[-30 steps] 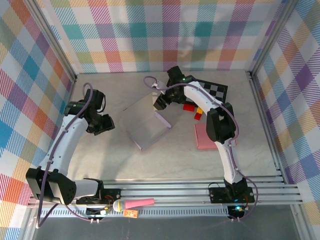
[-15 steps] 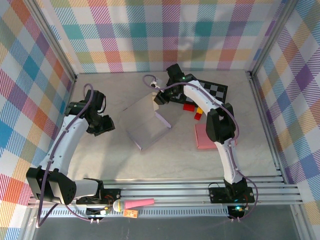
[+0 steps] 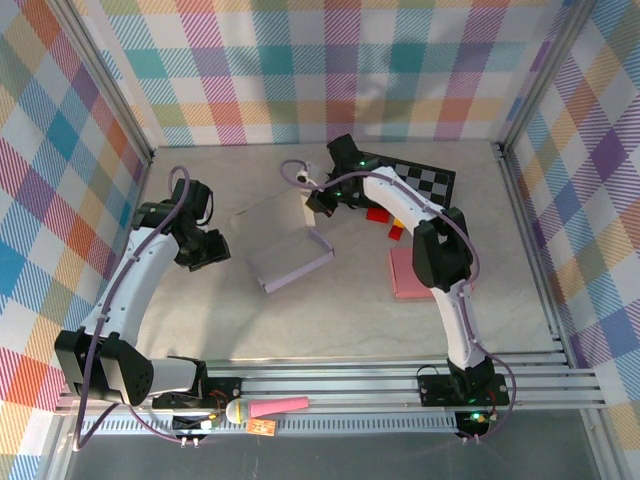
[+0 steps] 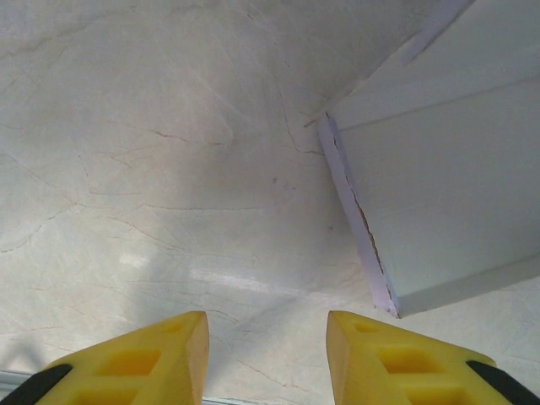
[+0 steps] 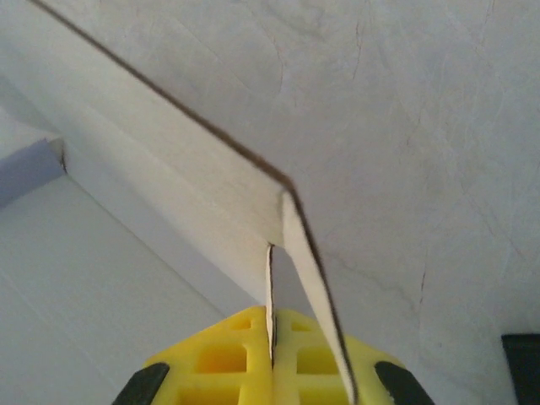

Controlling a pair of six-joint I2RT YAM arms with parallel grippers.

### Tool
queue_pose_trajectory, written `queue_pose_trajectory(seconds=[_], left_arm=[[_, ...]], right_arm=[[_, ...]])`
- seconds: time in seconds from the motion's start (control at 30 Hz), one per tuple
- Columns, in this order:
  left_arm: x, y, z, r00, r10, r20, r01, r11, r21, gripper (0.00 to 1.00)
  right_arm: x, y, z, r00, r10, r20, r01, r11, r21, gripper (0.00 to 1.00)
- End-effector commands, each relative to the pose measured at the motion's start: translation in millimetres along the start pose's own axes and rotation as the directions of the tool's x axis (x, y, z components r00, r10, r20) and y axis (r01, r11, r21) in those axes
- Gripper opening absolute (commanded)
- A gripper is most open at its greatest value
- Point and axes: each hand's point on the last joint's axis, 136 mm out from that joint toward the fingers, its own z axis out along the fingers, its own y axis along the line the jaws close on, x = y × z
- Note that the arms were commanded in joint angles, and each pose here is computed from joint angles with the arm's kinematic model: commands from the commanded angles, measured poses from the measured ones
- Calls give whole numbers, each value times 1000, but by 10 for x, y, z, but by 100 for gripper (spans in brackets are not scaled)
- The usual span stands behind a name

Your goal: Fold the paper box

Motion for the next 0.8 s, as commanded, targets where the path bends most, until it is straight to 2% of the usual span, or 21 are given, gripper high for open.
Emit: queue_pose_trajectory(seconds=[0.0,0.13,0.2,0.27,0.3,0.47,0.6,0.77], left_arm=[[-53,6,79,999,43,17,-43,999,-20,42],[-172,-126,102,994,103,41,-104,994,29,45],[-228,-326,131,987,156,48,-161,980,121,48],[-228,-611,157,967,250,44,-252,932,261,49],[-229,-663,180,959,281,44,-282,917,282,48],[-339,-670,343,920,386,72,-391,886,250,48],[-392,-630,510,916,398,40,-397,893,212,48],[-502,-597,598,907,414,73,-421,892,168,49]], right_arm=[[-108,40,-266,999,-39,28,37,996,78,0],[46,119,-459,1000,-11,29,7,993,120,0],[161,150,-520,1000,24,18,-26,991,130,0],[277,199,-550,998,58,5,-58,989,134,0],[324,223,-558,997,73,0,-72,989,132,0],[473,311,-614,994,108,-7,-106,986,131,0],[468,337,-639,994,109,-11,-107,987,119,0],[447,325,-642,994,110,-11,-108,988,112,0]])
